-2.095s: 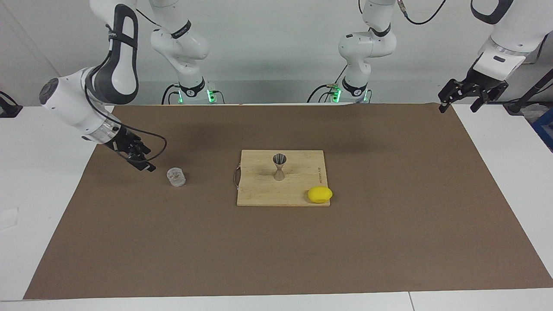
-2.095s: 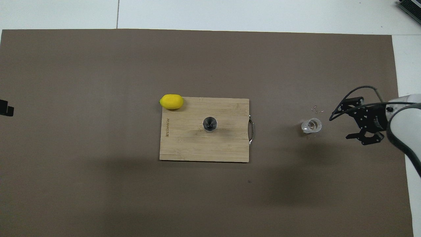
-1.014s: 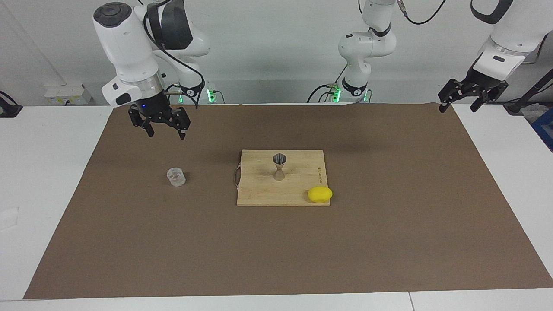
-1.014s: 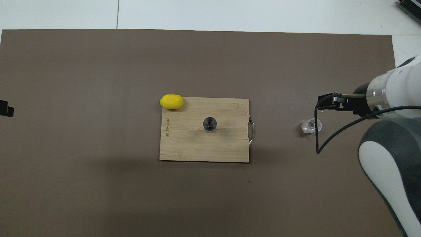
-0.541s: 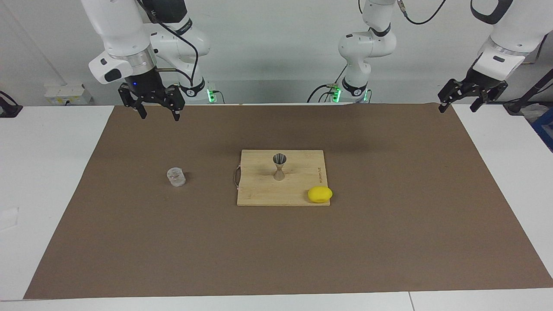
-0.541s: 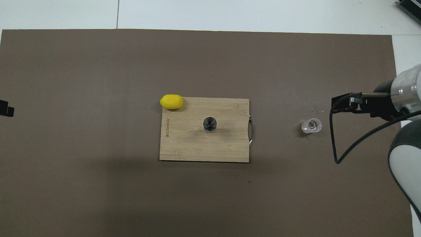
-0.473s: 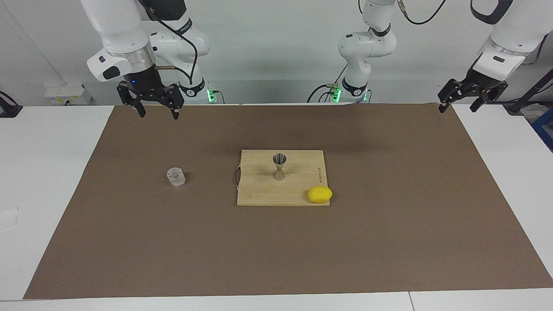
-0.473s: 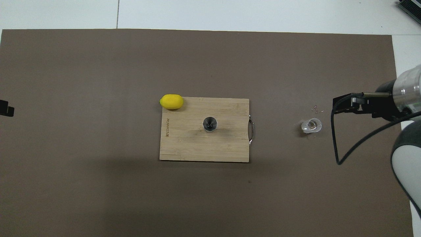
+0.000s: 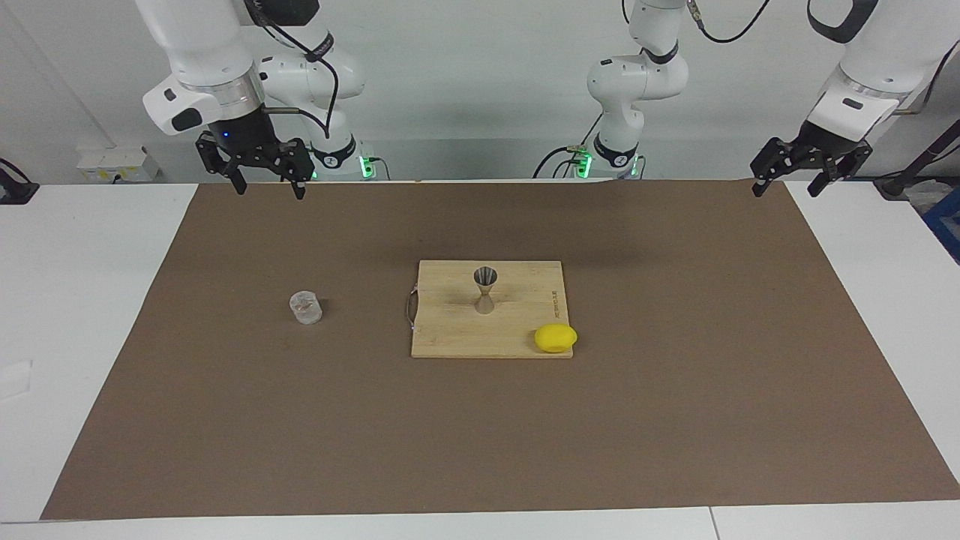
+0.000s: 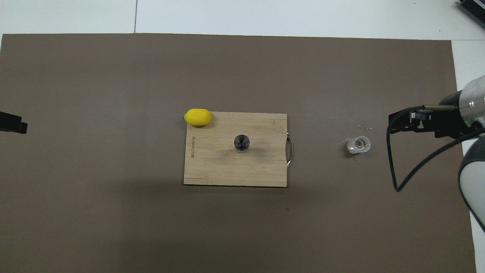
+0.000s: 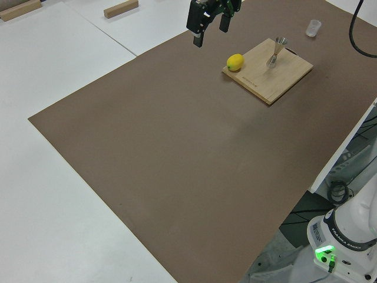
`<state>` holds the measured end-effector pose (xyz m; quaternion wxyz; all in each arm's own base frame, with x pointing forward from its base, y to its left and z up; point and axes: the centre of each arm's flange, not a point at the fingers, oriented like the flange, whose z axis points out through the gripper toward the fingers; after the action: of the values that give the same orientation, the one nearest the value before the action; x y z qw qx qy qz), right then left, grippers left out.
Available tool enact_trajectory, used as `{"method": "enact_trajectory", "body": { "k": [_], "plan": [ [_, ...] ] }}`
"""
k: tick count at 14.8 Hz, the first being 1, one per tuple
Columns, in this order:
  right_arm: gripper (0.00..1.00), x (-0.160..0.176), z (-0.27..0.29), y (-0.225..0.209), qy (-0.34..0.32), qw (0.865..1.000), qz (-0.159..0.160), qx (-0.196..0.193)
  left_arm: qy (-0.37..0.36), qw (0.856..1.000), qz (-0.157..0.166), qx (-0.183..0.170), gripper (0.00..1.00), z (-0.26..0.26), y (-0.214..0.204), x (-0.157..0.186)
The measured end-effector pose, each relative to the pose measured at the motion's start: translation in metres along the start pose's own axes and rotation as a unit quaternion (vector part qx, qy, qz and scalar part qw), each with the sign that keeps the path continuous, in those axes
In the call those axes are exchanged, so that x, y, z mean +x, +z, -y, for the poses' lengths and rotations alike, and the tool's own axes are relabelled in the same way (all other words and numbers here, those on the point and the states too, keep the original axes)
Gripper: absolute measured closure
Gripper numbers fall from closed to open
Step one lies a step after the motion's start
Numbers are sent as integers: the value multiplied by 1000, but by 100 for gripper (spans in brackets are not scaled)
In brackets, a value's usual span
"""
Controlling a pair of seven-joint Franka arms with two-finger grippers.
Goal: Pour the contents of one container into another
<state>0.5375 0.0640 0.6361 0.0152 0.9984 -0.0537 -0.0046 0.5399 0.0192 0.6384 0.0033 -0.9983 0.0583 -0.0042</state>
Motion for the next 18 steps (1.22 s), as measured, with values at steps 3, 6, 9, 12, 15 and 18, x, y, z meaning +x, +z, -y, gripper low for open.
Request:
{"method": "enact_trajectory", "body": {
  "k": [3,6,9,12,15,18],
  "plan": [
    [6,2,-6,1,-8,1000,2,0,7,1000,0,0,0,-11,0,2],
    [4,2,-6,1,-8,1000,3,0,7,1000,0,0,0,-10,0,2],
    [0,1,-6,3,-8,1000,8,-1,14,1000,-1,0,0,-18,0,2],
    [0,1,-6,3,-8,1000,9,-1,19,1000,-1,0,0,-24,-1,3],
    [0,1,-6,4,-8,1000,9,-2,20,1000,0,0,0,-24,0,3],
    [0,1,-6,5,-8,1000,10,-2,18,1000,0,0,0,-23,0,3]
  ]
}}
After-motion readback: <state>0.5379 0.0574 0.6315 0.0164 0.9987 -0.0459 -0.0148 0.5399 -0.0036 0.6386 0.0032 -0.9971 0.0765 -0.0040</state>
